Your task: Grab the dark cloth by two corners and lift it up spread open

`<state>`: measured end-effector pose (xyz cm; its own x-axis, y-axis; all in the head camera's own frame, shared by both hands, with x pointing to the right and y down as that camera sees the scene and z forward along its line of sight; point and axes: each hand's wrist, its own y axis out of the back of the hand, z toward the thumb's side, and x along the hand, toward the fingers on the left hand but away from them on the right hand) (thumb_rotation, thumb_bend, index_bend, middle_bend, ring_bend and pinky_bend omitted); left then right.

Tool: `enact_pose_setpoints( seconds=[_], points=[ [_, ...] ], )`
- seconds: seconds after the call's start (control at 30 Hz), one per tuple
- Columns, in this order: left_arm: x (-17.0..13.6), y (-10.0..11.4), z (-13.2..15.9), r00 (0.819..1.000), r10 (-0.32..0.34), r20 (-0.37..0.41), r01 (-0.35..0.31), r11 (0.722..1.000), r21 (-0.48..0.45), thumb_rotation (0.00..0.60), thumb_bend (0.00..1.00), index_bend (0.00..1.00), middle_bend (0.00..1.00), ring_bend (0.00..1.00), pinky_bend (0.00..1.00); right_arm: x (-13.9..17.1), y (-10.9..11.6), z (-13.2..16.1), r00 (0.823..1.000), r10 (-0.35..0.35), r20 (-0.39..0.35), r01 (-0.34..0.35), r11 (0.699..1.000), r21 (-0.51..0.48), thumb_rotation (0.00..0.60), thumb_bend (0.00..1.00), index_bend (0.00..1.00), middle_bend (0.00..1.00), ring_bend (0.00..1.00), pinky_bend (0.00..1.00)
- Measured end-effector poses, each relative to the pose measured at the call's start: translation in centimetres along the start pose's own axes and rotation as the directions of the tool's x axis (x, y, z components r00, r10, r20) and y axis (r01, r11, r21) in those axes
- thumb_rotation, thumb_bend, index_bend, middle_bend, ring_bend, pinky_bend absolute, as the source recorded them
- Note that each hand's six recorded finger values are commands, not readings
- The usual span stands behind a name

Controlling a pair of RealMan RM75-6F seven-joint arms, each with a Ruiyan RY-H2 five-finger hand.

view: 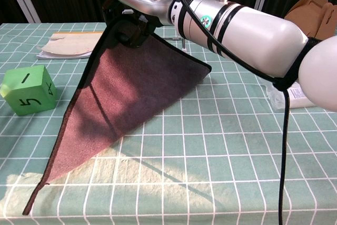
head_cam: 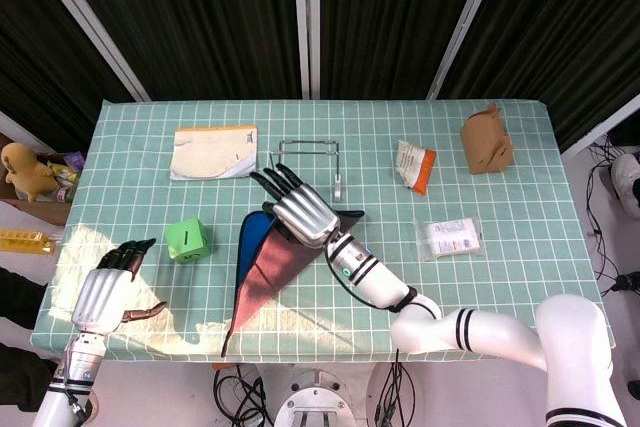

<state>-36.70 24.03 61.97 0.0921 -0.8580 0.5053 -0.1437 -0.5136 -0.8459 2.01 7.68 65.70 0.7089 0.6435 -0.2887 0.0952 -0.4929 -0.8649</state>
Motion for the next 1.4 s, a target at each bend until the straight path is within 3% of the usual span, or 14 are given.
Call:
enact_pose_setpoints(
  seconds=[0.17, 0.5, 0.67, 0.8, 0.9, 1.03, 1.4],
  points=[
    [-0.2, 0.3, 0.4, 1.0, 0.006, 0.008, -0.006, 1.0, 0.005, 0.497, 0.0, 0.1, 0.15, 0.13, 0.21, 0.1, 0.2, 0.0, 1.0, -0.009, 0.001, 0.009, 1.0, 0.011, 0.6, 0.51, 0.88, 0.06, 0.0, 0.0],
    [-0.8, -0.2, 2.0, 0.997, -0.028, 0.076, 0.037, 0.992, -0.124, 0.486, 0.0, 0.12, 0.18, 0.17, 0.24, 0.3, 0.9, -0.4, 1.0, -0.025, 0.01, 0.025, 1.0, 0.017, 0.6, 0.51, 0.88, 0.05, 0.0, 0.0],
    [-0.9, -1.1, 3.3, 0.989, -0.076, 0.127, 0.104, 0.967, -0.232, 0.339, 0.0, 0.15, 0.25, 0.24, 0.33, 0.4, 0.7, -0.7, 1.0, -0.021, 0.017, 0.021, 1.0, 0.016, 0.6, 0.51, 0.87, 0.03, 0.0, 0.0],
    [-0.6, -2.5, 4.8, 0.977, -0.135, 0.167, 0.184, 0.927, -0.326, 0.212, 0.0, 0.21, 0.3, 0.28, 0.36, 0.5, 0.6, -0.7, 1.0, -0.019, 0.016, 0.019, 1.0, 0.015, 0.6, 0.51, 0.87, 0.03, 0.0, 0.0],
    [-0.2, -3.0, 5.1, 0.981, -0.139, 0.137, 0.181, 0.908, -0.378, 0.151, 0.0, 0.27, 0.32, 0.3, 0.39, 0.4, 0.5, -0.6, 1.0, -0.016, 0.011, 0.016, 1.0, 0.015, 0.6, 0.51, 0.87, 0.02, 0.0, 0.0],
    [0.4, -4.0, 6.0, 0.987, -0.138, 0.088, 0.163, 0.885, -0.437, 0.149, 0.03, 0.3, 0.33, 0.31, 0.39, 0.5, 0.8, -0.7, 1.0, -0.02, 0.009, 0.02, 1.0, 0.02, 0.6, 0.51, 0.87, 0.02, 0.0, 0.0],
    [1.1, -5.8, 7.9, 0.988, -0.147, 0.04, 0.152, 0.921, -0.358, 0.164, 0.12, 0.36, 0.38, 0.34, 0.45, 0.7, 1.5, -1.3, 0.999, -0.031, 0.021, 0.03, 0.999, 0.018, 0.6, 0.5, 0.87, 0.01, 0.0, 0.0]
  ],
)
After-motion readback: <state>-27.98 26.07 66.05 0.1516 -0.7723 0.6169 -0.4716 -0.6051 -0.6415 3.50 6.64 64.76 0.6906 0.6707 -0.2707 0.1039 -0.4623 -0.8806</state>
